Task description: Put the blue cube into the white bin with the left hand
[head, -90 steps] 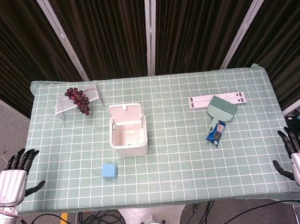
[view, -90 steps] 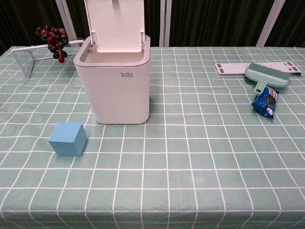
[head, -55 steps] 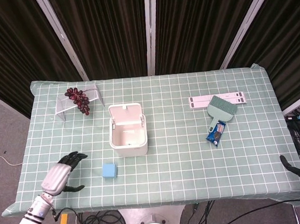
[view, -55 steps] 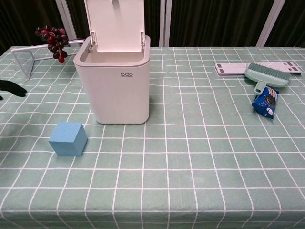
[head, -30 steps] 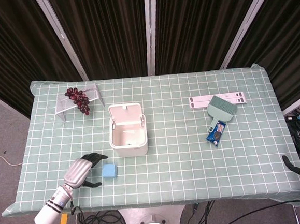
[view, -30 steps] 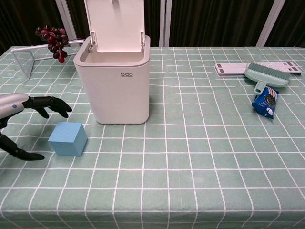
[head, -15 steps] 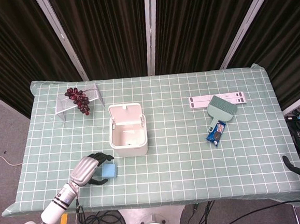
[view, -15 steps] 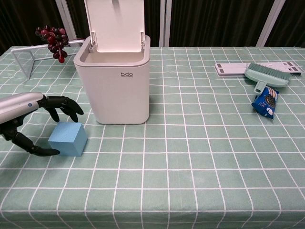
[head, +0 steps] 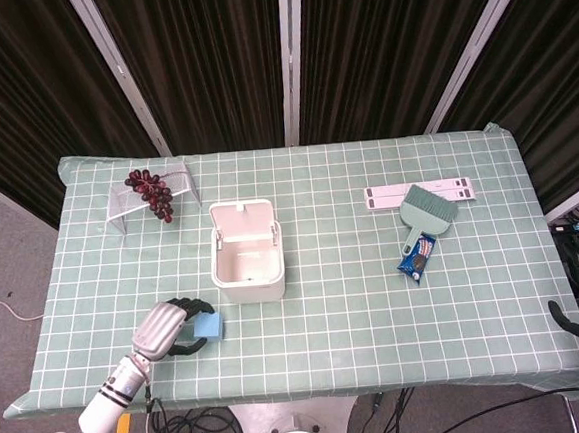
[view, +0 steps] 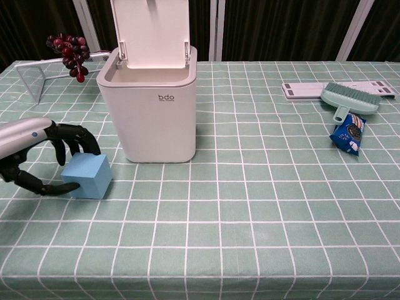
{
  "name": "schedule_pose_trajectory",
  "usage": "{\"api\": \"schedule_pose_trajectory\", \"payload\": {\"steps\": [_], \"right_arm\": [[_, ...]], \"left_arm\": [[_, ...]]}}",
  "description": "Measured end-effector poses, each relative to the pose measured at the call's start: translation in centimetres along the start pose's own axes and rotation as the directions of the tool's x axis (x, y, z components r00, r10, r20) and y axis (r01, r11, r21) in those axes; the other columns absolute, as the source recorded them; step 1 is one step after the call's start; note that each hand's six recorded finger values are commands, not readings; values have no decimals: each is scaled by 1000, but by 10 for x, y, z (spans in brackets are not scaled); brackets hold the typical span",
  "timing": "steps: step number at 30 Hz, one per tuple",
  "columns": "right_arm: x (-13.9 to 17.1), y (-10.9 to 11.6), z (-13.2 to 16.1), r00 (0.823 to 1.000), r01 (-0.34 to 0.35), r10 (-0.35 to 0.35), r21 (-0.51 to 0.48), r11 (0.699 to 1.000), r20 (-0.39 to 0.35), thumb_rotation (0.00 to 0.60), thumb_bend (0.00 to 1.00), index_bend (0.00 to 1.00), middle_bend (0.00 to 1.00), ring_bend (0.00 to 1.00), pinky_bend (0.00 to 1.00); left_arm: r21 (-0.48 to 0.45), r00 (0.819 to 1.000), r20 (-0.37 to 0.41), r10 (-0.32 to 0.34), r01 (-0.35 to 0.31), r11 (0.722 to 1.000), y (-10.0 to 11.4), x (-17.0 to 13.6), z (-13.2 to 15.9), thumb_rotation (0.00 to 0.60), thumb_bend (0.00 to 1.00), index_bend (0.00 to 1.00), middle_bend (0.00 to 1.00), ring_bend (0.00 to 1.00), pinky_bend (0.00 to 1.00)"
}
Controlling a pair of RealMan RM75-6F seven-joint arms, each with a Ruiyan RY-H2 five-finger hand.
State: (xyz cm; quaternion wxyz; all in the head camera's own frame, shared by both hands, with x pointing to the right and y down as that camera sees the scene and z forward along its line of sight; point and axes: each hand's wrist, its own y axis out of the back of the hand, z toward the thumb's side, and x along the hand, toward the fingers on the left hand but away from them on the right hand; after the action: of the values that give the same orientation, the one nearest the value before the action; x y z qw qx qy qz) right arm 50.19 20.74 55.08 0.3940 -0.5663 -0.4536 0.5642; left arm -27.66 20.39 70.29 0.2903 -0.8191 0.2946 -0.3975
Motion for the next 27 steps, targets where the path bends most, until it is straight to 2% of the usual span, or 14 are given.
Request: {"api": "schedule_pose_trajectory", "payload": {"steps": [5, 8, 12, 16, 18, 21, 24, 27], "right_arm": [[0, 2, -2, 1000, 3, -3, 1, 1000, 7, 600, 212, 0, 0, 0, 0], [0, 2, -2, 1000, 2, -2, 3, 1000, 9, 600, 213, 0, 0, 0, 0], [2, 3, -1, 1000, 4, -5, 11, 1000, 8, 600, 213, 0, 0, 0, 0], [2, 2, 0, 1000, 0, -1, 11, 1000, 7, 600, 219, 0, 0, 0, 0], [1, 1, 0, 1000, -4, 4, 12, 1000, 8, 600, 223, 0, 0, 0, 0], [0, -2, 1, 1000, -10, 10, 12, 1000, 6, 600, 223, 0, 0, 0, 0], [0, -6, 3, 1000, -20, 20, 11, 1000, 2, 600, 223, 0, 0, 0, 0], [0, -8, 3, 1000, -27, 26, 11, 1000, 3, 600, 223, 0, 0, 0, 0]], "left_arm": [[13, 997, -30, 71, -71, 997, 23, -20, -10, 600, 335, 396, 449, 394, 481], [40, 990, -58, 131, -129, 991, 45, -35, -18, 600, 336, 397, 449, 394, 481], [93, 968, -100, 231, -222, 971, 83, -53, -28, 600, 338, 396, 449, 395, 481], [143, 942, -107, 318, -302, 943, 119, -62, -28, 600, 338, 397, 449, 394, 482], [155, 929, -89, 359, -343, 926, 135, -63, -22, 600, 338, 397, 449, 394, 481], [142, 919, -32, 393, -385, 912, 149, -55, -7, 600, 335, 396, 448, 394, 476], [117, 915, 36, 402, -403, 908, 156, -40, 9, 600, 333, 395, 448, 393, 475], [87, 918, 89, 386, -393, 915, 157, -19, 24, 600, 332, 395, 449, 393, 475]]}}
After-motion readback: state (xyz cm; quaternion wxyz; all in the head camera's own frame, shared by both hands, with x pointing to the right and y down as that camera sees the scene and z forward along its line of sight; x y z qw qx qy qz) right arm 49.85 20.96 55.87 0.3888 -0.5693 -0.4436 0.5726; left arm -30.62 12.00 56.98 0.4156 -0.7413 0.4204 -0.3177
